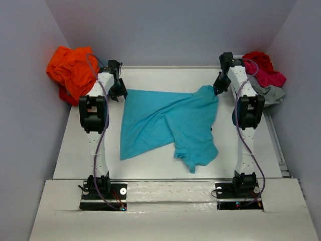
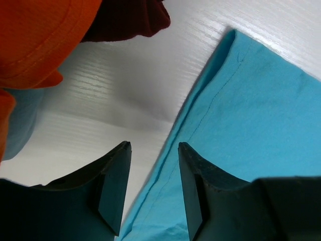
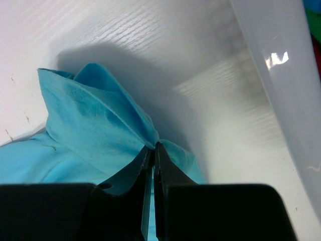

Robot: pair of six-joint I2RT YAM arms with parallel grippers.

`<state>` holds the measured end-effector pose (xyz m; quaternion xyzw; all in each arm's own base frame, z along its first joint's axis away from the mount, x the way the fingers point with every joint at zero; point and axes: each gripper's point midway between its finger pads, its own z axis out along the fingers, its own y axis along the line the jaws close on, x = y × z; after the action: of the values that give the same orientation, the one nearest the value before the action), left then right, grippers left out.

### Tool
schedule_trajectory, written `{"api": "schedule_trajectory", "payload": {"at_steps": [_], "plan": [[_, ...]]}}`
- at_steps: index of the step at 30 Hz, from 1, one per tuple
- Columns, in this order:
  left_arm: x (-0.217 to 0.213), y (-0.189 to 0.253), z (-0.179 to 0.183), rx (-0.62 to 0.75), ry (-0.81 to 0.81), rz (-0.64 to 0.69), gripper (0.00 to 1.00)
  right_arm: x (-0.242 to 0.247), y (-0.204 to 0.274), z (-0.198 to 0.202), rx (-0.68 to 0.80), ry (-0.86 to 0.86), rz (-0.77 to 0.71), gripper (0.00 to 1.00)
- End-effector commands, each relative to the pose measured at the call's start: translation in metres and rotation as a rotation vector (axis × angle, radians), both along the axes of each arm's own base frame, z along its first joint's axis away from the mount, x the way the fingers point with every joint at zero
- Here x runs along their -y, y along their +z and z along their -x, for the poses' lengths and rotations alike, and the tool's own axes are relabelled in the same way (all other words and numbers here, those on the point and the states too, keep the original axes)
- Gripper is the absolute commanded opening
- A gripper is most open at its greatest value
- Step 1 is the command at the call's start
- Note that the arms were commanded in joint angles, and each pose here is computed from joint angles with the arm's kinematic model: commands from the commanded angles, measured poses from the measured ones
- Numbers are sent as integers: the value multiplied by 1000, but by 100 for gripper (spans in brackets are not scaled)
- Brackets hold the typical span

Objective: Fold and stack the t-shirts
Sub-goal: Flatten out the crumpled T-shirt at the center of the board.

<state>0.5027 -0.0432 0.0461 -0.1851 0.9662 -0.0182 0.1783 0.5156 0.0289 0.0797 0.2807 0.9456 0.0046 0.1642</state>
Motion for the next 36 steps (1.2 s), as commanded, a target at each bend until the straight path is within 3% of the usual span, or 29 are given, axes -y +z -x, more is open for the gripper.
{"api": "schedule_trajectory", "payload": {"at_steps": [1, 7, 16, 27, 36], "plan": [[10, 28, -6, 61, -47, 65, 56, 5, 5, -2, 13, 5, 8, 9], [26, 20, -21, 87, -108, 141, 65, 4, 9, -1, 16, 18, 0, 10], [24, 16, -56, 156, -144, 112, 67, 0, 10, 9, 2, 40, -17, 12], [12, -24, -58, 120, -124, 127, 68, 1, 22, 10, 9, 55, -10, 12], [30, -43, -54, 102, -179, 250, 69, -3, 25, 12, 10, 63, -6, 12]]}}
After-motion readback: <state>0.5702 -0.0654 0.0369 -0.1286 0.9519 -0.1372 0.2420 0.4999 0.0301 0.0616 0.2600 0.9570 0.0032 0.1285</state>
